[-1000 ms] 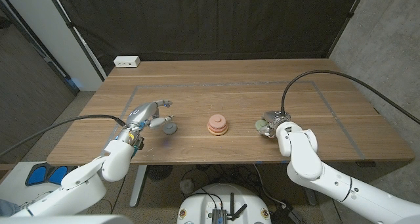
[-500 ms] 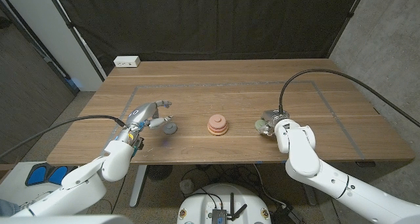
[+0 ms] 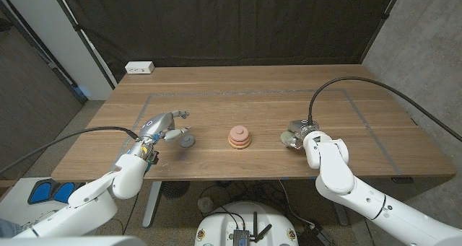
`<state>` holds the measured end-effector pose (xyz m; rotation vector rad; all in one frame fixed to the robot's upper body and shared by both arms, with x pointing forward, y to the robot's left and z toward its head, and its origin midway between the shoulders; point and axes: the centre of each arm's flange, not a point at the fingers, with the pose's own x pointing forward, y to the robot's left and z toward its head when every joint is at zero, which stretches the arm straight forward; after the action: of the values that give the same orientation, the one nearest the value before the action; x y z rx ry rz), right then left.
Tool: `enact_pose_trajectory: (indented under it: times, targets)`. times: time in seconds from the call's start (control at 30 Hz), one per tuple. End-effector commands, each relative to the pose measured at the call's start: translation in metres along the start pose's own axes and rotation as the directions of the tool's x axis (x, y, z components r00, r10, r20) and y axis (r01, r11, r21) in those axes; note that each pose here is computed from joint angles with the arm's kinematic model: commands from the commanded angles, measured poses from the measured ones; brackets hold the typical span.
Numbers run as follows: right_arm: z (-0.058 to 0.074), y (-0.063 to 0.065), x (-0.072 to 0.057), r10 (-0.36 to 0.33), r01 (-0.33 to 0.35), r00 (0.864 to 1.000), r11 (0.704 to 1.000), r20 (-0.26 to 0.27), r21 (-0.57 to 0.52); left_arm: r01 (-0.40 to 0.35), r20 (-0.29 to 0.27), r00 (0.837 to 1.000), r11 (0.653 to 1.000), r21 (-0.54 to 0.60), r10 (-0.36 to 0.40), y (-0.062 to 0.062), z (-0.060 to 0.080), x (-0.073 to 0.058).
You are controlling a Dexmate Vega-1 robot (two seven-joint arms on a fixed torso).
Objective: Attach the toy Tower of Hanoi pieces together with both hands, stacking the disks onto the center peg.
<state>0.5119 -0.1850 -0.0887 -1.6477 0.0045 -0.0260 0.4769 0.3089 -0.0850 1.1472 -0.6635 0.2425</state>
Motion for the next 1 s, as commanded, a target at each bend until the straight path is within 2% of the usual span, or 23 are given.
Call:
enact_pose_trajectory:
  times: [0.03, 1.0]
  targets:
    - [-0.004, -0.002, 0.0, -0.05, 0.047, 0.998, 0.997, 0.049, 0.063, -0.004, 0.0, 1.0, 1.0, 0.003, 0.004, 0.001, 0.002, 0.001]
    - [-0.001, -0.019, -0.014, -0.094, 0.089, 0.993, 0.993, 0.07, 0.076, -0.009, -0.006, 1.0, 1.0, -0.014, 0.009, 0.0, -0.001, -0.001]
